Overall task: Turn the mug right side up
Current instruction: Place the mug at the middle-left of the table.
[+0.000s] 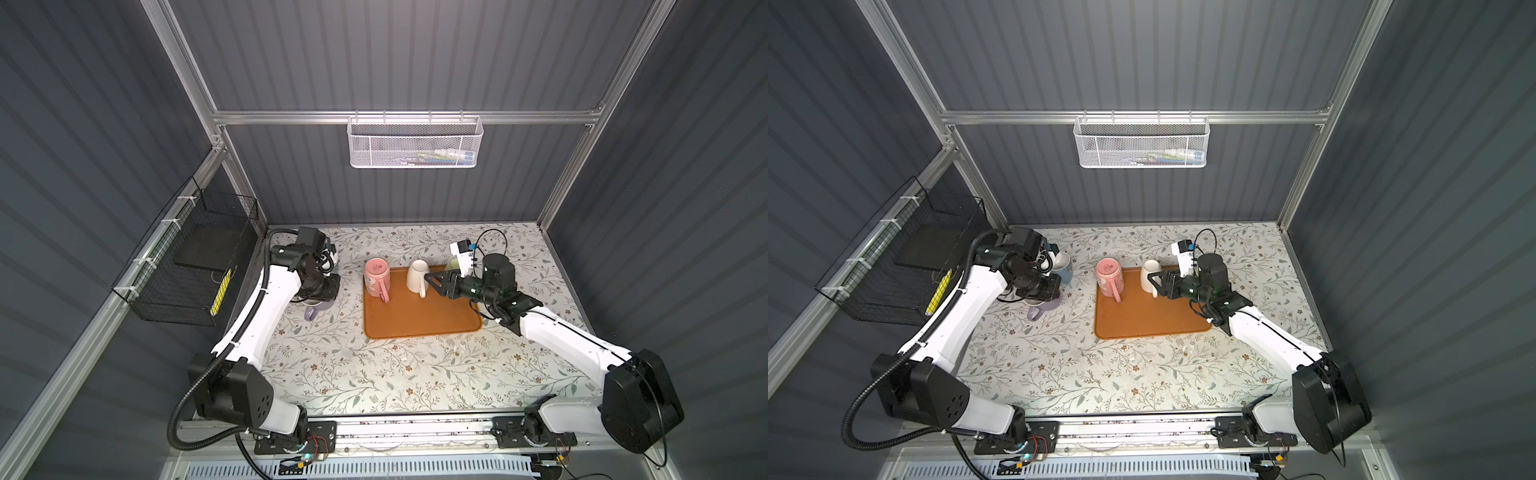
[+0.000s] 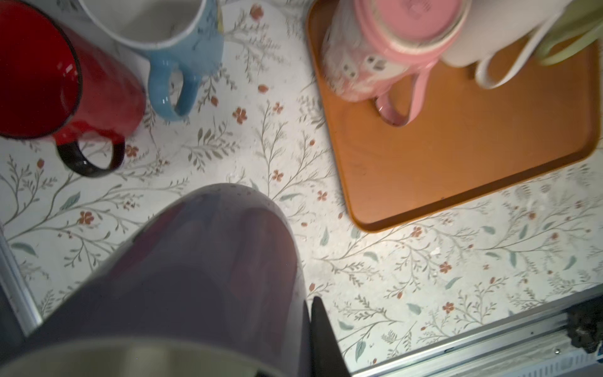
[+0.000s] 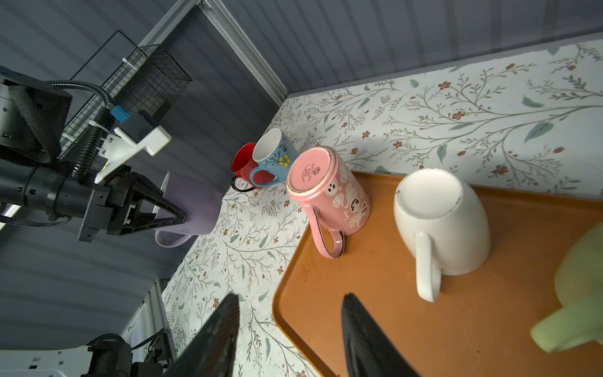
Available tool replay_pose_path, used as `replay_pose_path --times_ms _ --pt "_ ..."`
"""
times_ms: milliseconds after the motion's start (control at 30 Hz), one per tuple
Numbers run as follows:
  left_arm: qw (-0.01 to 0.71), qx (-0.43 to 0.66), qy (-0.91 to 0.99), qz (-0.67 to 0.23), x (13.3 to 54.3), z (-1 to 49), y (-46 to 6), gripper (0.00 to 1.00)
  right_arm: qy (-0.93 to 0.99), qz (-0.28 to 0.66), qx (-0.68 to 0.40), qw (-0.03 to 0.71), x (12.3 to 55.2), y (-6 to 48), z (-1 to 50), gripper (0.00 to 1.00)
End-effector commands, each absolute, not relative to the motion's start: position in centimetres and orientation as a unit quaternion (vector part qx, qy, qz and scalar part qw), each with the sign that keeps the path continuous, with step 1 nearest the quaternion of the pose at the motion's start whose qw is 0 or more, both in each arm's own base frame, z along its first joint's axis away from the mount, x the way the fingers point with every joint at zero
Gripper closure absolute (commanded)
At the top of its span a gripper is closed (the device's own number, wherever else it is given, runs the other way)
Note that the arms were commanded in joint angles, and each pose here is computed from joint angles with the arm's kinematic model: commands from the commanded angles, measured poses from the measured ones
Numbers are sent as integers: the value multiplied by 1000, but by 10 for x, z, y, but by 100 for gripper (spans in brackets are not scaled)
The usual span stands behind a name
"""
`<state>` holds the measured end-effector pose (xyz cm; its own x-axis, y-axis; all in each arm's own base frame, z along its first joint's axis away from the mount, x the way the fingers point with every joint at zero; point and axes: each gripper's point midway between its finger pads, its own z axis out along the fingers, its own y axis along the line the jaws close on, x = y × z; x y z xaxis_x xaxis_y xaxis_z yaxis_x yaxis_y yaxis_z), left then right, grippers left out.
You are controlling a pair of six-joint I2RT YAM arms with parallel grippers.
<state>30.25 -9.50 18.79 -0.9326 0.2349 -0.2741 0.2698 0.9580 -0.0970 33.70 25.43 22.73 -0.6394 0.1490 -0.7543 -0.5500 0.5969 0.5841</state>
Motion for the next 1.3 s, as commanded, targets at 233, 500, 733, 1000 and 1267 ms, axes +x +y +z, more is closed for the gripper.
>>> replay_pose_path --times_ms 233,500,733,1000,1267 --pt "34 129 989 56 310 127 -60 100 798 433 -136 396 335 254 216 47" --pt "32 117 989 85 328 96 -48 100 800 434 -129 394 337 250 211 47" --pt "66 108 991 50 345 84 -55 100 802 433 -126 392 338 247 209 47" --pt "74 106 991 34 356 74 -53 100 807 428 -120 389 339 246 207 45" --pt "72 108 991 27 359 62 -55 100 827 395 -120 381 338 239 197 43"
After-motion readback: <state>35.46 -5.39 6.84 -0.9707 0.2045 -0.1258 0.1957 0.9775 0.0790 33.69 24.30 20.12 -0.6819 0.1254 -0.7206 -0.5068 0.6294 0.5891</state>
